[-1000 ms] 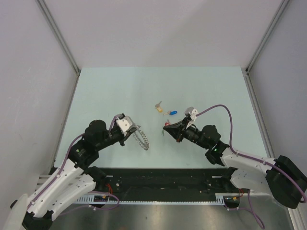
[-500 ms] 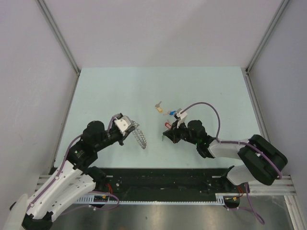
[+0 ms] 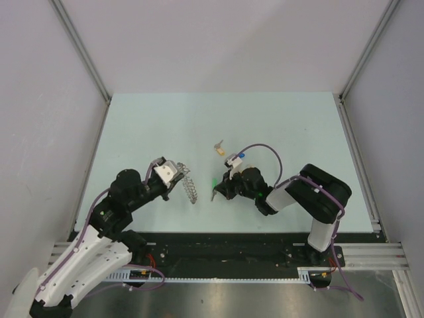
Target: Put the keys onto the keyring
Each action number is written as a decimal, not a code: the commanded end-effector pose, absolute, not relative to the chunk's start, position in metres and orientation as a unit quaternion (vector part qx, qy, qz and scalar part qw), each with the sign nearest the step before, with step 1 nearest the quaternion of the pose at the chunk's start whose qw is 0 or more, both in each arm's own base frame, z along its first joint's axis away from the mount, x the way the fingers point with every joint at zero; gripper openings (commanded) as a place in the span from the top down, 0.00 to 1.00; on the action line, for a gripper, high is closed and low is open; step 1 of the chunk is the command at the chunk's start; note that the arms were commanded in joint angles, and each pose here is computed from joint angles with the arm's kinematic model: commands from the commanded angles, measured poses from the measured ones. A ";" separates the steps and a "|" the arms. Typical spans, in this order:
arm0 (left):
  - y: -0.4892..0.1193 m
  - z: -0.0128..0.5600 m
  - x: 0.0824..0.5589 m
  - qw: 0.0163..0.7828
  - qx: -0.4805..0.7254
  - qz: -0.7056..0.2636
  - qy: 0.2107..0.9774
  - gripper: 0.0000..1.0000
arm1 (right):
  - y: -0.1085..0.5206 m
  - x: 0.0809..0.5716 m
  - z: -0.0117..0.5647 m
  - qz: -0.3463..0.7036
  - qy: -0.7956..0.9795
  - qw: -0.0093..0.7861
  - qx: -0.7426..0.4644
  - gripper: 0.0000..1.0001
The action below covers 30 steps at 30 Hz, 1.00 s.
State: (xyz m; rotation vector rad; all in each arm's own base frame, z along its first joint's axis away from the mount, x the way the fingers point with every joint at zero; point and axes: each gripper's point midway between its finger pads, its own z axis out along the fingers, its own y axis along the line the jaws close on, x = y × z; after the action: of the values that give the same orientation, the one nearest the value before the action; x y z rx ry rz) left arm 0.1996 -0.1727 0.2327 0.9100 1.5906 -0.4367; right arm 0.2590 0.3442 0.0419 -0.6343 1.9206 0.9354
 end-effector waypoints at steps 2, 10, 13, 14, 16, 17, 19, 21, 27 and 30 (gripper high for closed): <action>-0.171 0.251 0.204 0.620 0.373 -0.187 0.665 1.00 | 0.363 0.266 0.052 0.395 0.745 0.477 -0.248 0.98; -0.169 0.255 0.203 0.626 0.367 -0.184 0.662 0.99 | 0.359 0.256 0.065 0.386 0.753 0.469 -0.253 0.71; -0.165 0.258 0.204 0.633 0.360 -0.176 0.662 0.99 | 0.350 0.263 0.079 0.362 0.770 0.467 -0.240 0.63; -0.163 0.259 0.205 0.636 0.356 -0.172 0.663 0.99 | 0.341 0.262 0.069 0.337 0.794 0.445 -0.242 0.60; -0.161 0.260 0.206 0.640 0.350 -0.168 0.662 0.98 | 0.338 0.267 0.078 0.310 0.800 0.444 -0.258 0.59; -0.159 0.260 0.206 0.643 0.348 -0.166 0.662 0.99 | 0.336 0.269 0.079 0.285 0.814 0.427 -0.270 0.59; -0.157 0.263 0.207 0.647 0.341 -0.162 0.662 0.99 | 0.333 0.270 0.081 0.259 0.825 0.410 -0.290 0.59; -0.154 0.264 0.208 0.649 0.336 -0.157 0.664 0.99 | 0.333 0.273 0.089 0.230 0.835 0.386 -0.318 0.58; -0.141 0.261 0.209 0.646 0.304 -0.140 0.686 0.99 | 0.329 0.273 0.085 0.169 0.850 0.303 -0.396 0.59; -0.132 0.261 0.207 0.651 0.280 -0.134 0.693 1.00 | 0.333 0.273 0.078 0.164 0.852 0.267 -0.420 0.60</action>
State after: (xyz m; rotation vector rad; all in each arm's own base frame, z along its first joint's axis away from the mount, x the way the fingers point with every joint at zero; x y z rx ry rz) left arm 0.2049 -0.1453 0.2441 0.7666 1.5946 -0.3247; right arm 0.2906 0.3560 0.1128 -0.9138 2.1234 0.5651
